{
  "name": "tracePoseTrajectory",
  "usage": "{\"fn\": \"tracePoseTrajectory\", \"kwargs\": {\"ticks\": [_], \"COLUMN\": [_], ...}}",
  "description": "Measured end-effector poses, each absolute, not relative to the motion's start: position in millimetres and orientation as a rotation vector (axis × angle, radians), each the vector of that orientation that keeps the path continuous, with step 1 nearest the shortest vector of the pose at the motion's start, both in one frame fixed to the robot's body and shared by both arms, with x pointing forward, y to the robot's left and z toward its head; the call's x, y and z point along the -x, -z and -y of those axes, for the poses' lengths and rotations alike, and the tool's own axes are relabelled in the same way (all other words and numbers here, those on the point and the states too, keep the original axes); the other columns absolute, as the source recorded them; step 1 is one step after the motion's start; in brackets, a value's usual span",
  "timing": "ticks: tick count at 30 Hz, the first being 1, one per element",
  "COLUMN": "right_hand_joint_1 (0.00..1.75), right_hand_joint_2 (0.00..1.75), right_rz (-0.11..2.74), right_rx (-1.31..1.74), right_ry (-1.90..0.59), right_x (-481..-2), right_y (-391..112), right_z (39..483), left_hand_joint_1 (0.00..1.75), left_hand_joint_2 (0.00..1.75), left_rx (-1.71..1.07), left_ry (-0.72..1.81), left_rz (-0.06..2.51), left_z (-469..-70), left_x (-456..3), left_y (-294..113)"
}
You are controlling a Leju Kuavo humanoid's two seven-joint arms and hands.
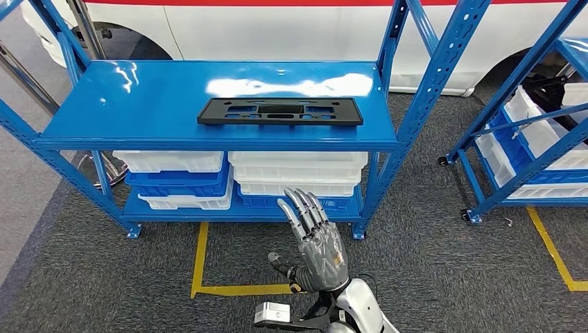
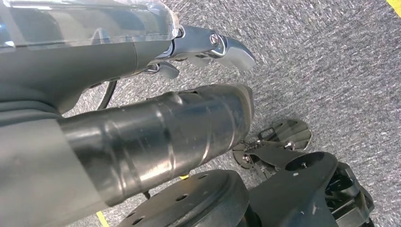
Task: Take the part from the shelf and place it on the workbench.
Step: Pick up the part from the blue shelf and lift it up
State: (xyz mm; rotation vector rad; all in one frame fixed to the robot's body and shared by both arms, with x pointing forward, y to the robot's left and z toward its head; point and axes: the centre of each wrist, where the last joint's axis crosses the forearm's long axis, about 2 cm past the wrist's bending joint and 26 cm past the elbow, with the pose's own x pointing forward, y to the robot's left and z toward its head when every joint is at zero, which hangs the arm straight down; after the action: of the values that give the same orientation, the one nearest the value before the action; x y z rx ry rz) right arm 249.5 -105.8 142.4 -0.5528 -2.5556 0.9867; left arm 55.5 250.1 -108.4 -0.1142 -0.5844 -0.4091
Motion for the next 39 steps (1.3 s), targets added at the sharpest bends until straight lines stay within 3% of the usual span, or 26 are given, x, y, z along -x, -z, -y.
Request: {"fn": "tracePoseTrajectory", "kwargs": {"ticks": [39], "right_hand_joint_1": [0.00], "right_hand_joint_2": [1.75], "right_rz": [2.537], "right_rx": [0.516], "right_ry": [-0.987], "right_x": [-248.5], "right_y": [-138.4], "right_z": [98.5], "left_hand_joint_1": [0.00], "left_hand_joint_2": [0.00], "left_rx": [0.039], "left_ry": [0.412], "left_rz": [0.560], "left_z": [-248.4], "left_x": [-56.9], "left_y": [108.0]}}
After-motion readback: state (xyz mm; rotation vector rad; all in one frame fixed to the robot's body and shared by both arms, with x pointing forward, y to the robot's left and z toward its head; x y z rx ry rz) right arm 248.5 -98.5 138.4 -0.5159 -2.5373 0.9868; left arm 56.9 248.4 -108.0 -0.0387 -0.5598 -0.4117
